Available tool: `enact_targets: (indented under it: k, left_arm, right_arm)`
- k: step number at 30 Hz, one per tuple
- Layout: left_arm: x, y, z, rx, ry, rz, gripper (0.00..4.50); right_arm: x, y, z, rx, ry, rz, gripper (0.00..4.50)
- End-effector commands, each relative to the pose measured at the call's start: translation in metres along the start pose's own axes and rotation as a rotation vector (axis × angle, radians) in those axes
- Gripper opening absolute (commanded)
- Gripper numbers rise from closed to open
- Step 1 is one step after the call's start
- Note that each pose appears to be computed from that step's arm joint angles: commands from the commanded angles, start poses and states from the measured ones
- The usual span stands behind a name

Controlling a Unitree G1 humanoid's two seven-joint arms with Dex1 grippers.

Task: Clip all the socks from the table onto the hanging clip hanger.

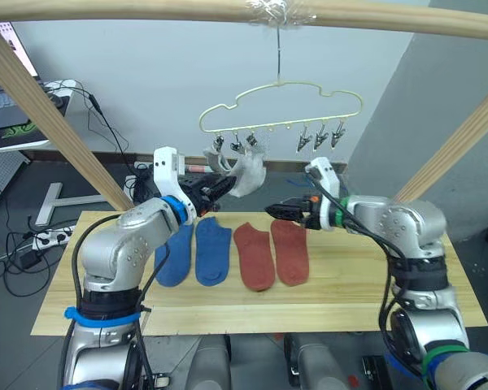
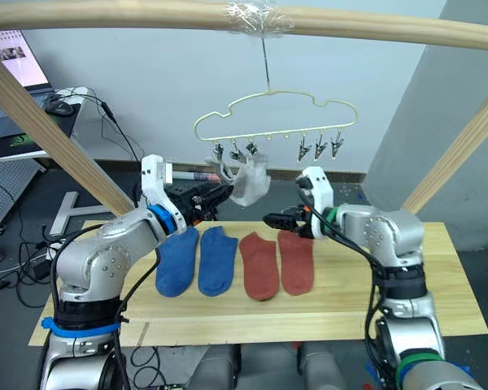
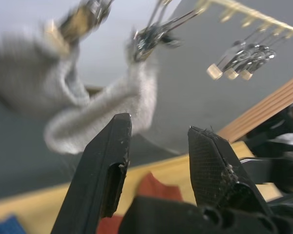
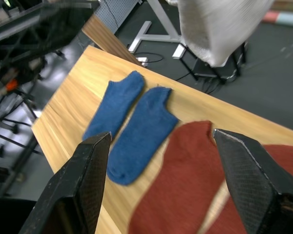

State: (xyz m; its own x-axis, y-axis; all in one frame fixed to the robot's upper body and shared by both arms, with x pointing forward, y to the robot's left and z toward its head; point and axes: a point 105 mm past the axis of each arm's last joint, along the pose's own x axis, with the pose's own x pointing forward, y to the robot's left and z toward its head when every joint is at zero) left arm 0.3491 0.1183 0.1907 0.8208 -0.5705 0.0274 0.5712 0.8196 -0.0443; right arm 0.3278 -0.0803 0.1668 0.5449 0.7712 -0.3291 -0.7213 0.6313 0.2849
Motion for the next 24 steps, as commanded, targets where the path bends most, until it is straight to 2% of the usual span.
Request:
enact_targets:
  k: [1,7,14,24]
  left_arm:
    - [0.005,-0.015,0.019,0.121,-0.129,-0.004,2.14]
    - [0.018,-0.027,0.015,0.250,-0.174,0.036,2.14]
    - [0.029,-0.031,0.021,0.297,-0.251,0.090,2.14]
    - [0.040,-0.025,0.012,0.267,-0.236,0.200,2.14]
  right_arm:
    - [-0.025,0.013,0.018,-0.140,-0.066,0.020,3.47]
    - [-0.060,0.021,0.036,-0.317,-0.081,0.005,3.47]
    - [-0.090,0.034,0.058,-0.448,-0.096,0.001,3.47]
    - [-0.102,0.040,0.061,-0.490,-0.116,-0.011,3.47]
